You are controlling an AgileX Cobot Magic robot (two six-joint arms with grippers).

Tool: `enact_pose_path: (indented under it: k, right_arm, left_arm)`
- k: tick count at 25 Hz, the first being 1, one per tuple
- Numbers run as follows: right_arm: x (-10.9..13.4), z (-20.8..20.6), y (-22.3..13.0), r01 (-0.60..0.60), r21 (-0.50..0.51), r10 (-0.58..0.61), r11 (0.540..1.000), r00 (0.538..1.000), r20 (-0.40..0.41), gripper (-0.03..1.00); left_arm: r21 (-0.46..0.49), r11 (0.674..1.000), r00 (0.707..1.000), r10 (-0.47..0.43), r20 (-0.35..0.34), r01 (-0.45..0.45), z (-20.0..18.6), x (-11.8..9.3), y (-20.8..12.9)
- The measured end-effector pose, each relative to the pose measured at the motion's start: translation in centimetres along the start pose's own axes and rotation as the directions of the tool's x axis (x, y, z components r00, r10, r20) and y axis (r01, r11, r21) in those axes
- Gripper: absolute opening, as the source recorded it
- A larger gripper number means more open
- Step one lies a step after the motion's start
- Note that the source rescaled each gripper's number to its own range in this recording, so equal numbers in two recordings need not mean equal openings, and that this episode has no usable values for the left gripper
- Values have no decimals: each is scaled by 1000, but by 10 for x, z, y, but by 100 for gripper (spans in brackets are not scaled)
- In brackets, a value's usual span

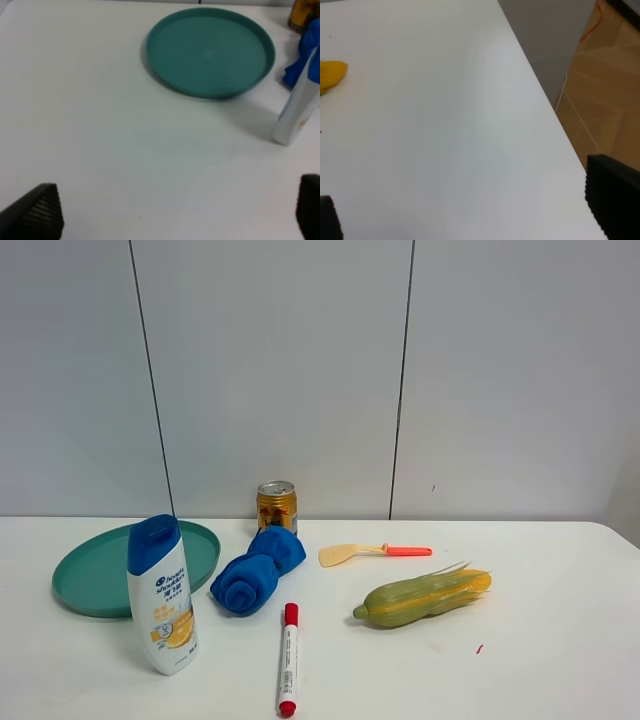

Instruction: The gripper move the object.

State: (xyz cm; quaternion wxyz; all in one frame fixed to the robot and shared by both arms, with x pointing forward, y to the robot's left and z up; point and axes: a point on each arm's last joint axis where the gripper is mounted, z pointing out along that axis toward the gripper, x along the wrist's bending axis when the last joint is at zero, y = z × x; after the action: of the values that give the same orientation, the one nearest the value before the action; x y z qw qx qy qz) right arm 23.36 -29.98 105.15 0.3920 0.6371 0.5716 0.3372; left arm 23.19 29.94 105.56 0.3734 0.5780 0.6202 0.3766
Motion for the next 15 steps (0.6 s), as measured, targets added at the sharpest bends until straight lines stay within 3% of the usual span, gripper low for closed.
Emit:
enact_pose_path:
  k: [15]
  right_arm:
    - [0, 0, 0, 5, -3, -5, 1000, 1000, -3, 100]
  left_arm:
    - [0, 1000, 1000, 0, 0, 0, 0, 0, 0]
